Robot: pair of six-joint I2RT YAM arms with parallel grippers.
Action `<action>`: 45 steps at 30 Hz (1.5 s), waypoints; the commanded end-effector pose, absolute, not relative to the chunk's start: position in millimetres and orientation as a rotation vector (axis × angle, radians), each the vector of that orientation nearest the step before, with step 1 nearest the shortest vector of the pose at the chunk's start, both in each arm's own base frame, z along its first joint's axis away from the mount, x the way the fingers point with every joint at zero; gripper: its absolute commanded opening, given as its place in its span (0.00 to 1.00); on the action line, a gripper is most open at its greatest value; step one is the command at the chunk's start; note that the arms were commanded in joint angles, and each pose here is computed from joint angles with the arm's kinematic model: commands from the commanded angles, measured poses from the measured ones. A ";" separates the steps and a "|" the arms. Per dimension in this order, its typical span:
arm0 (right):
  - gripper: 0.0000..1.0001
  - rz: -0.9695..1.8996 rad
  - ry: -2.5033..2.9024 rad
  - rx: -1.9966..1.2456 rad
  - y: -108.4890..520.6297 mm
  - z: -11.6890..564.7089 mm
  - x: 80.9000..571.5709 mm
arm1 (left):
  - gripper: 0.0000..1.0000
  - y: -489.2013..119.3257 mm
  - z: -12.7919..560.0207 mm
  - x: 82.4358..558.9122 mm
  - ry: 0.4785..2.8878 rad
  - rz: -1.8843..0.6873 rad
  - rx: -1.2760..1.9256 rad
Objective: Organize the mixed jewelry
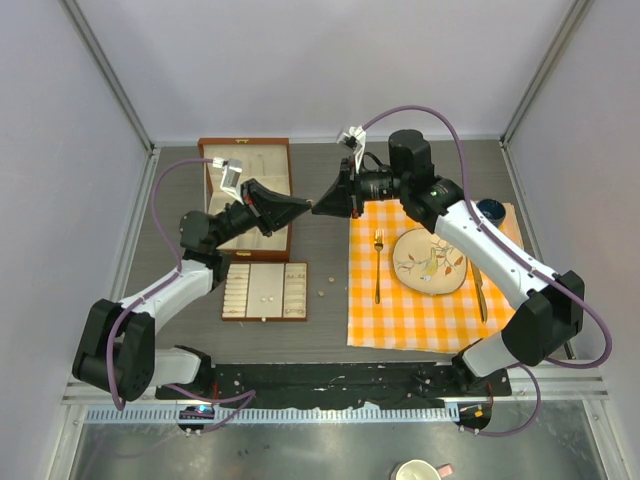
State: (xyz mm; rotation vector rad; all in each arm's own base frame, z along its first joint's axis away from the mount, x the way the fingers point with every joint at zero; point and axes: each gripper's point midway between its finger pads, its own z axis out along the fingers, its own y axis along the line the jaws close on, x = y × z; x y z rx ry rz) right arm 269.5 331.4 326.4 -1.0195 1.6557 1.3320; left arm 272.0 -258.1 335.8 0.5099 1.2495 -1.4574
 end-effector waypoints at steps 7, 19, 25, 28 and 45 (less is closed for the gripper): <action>0.01 1.334 1.550 -1.038 335.0 359.5 267.4 | 0.00 -261.4 330.5 263.9 1.212 -1.439 0.578; 0.01 1.308 1.568 -1.041 332.4 354.7 267.6 | 0.26 -261.8 329.8 264.7 1.219 -1.428 0.588; 0.01 1.284 1.579 -1.053 329.0 351.6 265.9 | 0.37 -262.6 332.4 264.0 1.216 -1.421 0.609; 0.01 1.270 1.580 -1.064 327.2 350.3 264.6 | 0.40 -262.6 333.9 263.8 1.215 -1.414 0.623; 0.01 1.146 1.600 -1.144 313.5 339.9 259.9 | 0.41 -227.1 344.9 279.5 1.288 -1.244 0.859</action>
